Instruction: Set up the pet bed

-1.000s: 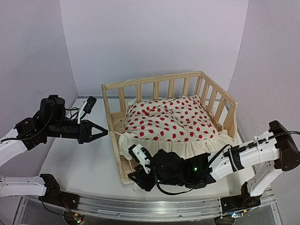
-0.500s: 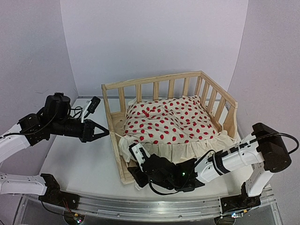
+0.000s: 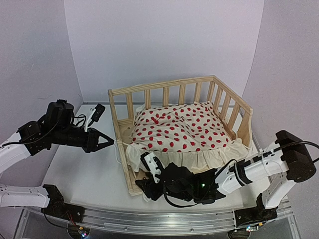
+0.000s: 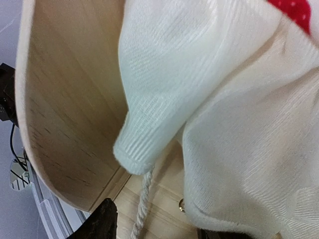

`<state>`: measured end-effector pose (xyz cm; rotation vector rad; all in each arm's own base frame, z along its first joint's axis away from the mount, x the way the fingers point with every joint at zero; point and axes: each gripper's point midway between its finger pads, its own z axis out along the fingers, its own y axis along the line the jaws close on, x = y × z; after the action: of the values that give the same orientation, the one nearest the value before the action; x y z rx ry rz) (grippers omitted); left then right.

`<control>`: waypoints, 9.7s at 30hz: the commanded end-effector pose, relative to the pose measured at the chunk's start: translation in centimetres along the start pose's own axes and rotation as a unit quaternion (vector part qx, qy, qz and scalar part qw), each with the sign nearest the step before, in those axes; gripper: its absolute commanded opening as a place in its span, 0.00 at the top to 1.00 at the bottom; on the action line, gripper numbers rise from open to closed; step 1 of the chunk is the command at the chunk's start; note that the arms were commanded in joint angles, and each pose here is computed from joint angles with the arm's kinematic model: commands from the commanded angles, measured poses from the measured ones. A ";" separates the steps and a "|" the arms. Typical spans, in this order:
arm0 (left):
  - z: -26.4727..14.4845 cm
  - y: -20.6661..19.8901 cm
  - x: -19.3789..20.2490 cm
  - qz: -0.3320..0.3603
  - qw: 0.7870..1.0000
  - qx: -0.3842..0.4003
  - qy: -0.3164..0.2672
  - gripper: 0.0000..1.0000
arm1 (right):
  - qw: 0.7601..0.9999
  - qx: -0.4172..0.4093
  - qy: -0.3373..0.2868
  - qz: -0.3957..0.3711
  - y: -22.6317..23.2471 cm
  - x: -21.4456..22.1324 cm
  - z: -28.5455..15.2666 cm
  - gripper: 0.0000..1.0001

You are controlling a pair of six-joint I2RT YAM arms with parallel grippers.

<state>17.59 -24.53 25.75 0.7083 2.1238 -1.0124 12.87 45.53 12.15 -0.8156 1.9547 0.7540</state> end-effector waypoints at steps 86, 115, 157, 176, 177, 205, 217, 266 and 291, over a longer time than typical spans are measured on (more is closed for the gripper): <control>0.8 1.1 5.3 -0.096 0.995 0.032 -0.008 1.00 | 0.982 -0.054 0.038 -0.176 -1.4 -9.3 -3.7 1.00; 7.3 -3.7 7.6 0.016 0.984 0.105 -0.140 0.43 | 0.982 0.114 0.153 0.008 -12.1 -0.5 -18.0 0.12; 20.1 0.9 9.4 0.134 0.961 -0.003 -0.243 0.69 | 0.993 0.044 0.102 -0.038 -11.3 6.5 -10.3 1.00; 21.1 0.4 10.5 0.125 0.967 0.027 -0.221 0.55 | 0.982 -0.046 0.171 0.059 -8.4 6.1 -20.3 1.00; 21.1 0.3 10.5 0.124 0.967 0.029 -0.221 0.55 | 0.981 -0.056 0.177 0.059 -8.2 6.3 -20.8 1.00; 20.7 2.0 11.8 0.122 0.970 0.006 -0.210 0.55 | 0.950 -0.184 0.252 0.025 -4.5 7.0 -25.9 1.00; 18.6 3.0 11.5 0.118 0.969 -0.008 -0.219 0.55 | 0.951 -0.171 0.255 0.022 -4.8 7.0 -25.6 1.00; 12.3 -5.7 11.0 0.118 0.956 0.105 -0.249 1.00 | 0.999 0.018 0.026 0.033 -0.1 -10.5 -1.2 1.00; 11.6 -6.6 10.3 0.111 0.950 0.128 -0.263 1.00 | 0.983 0.068 0.151 0.078 -0.7 -5.3 -1.9 0.47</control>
<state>10.50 -35.70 12.92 0.7388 1.5181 -1.1455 15.87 45.73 13.34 -0.7655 2.2917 0.5105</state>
